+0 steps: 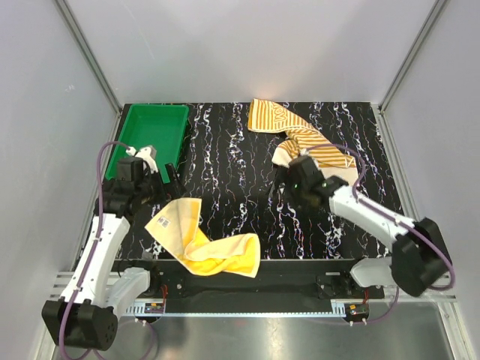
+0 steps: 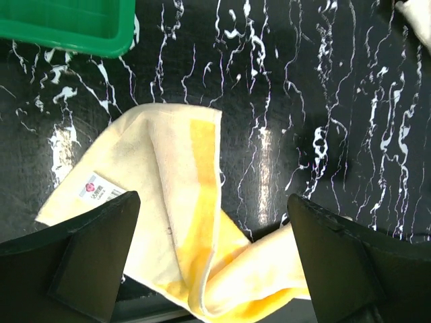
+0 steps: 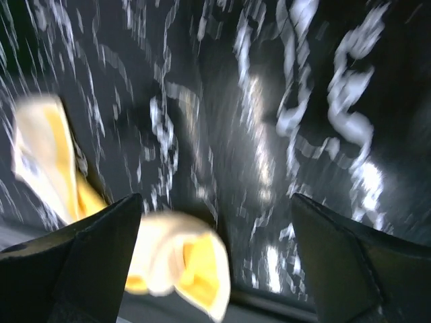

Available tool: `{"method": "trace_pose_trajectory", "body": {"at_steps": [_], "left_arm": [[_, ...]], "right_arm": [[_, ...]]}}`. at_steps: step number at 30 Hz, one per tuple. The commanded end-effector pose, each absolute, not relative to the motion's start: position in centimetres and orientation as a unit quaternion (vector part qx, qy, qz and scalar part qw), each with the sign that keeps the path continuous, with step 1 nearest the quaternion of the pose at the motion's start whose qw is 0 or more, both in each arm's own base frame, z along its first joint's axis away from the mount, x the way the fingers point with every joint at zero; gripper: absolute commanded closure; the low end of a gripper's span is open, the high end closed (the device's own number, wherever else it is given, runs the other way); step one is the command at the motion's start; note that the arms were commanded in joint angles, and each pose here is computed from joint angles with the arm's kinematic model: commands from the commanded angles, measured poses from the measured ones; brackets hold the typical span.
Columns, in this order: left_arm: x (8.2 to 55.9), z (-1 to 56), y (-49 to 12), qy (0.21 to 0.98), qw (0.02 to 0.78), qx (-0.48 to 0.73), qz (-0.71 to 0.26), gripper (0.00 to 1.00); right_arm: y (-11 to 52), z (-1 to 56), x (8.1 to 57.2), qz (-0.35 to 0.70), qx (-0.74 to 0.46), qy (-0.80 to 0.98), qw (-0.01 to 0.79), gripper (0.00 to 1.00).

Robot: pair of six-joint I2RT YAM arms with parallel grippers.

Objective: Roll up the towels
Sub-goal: Move the towel to the center of the board

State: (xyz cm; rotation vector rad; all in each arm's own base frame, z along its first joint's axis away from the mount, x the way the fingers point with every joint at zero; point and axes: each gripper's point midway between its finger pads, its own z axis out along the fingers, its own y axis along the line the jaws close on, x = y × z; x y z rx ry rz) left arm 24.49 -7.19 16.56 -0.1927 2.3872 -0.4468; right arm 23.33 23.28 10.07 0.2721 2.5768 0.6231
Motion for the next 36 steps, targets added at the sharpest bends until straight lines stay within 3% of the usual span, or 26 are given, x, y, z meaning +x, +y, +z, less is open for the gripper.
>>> {"method": "trace_pose_trajectory", "body": {"at_steps": [1,9,10,12,13,17,22,26,29,34,36], "left_arm": [[25.0,17.3,-7.2,0.903,0.388,-0.061,-0.175,0.01],[25.2,17.8,-7.3,0.898,0.399,-0.052,-0.179,0.01],[25.2,17.7,-7.3,0.898,0.398,-0.054,-0.178,0.01],[25.3,17.6,-7.2,0.899,0.397,-0.056,-0.175,0.01],[25.3,17.6,-7.2,0.899,0.397,-0.056,-0.176,0.01],[25.3,17.3,-7.3,0.901,0.392,-0.058,-0.178,0.01],[25.2,17.1,-7.5,0.902,0.389,-0.056,-0.181,0.01],[25.2,16.8,-7.8,0.903,0.384,-0.052,-0.183,0.01],[25.2,16.5,-8.0,0.906,0.378,-0.051,-0.183,0.01],[25.2,16.3,-8.0,0.908,0.375,-0.052,-0.182,0.01],[25.2,16.4,-7.8,0.907,0.377,-0.054,-0.178,0.01]], "right_arm": [[23.3,10.9,29.0,0.251,0.085,0.932,0.248,0.02],[22.2,11.0,44.5,0.254,0.087,0.925,0.27,0.04],[21.8,8.3,45.8,0.241,0.098,0.933,0.247,0.05],[20.7,9.5,49.8,0.254,0.114,0.924,0.263,0.06],[20.4,6.7,50.9,0.248,0.123,0.93,0.242,0.07],[17.1,5.2,56.6,0.225,0.16,0.929,0.246,0.09],[8.3,2.8,60.1,0.196,0.236,0.917,0.253,0.09],[-0.6,3.7,61.4,0.166,0.303,0.893,0.289,0.1],[-4.0,5.8,61.4,0.114,0.279,0.897,0.323,0.1],[1.0,14.7,59.9,0.164,0.193,0.892,0.375,0.1],[7.0,17.8,58.3,0.171,0.122,0.894,0.395,0.1]]}}
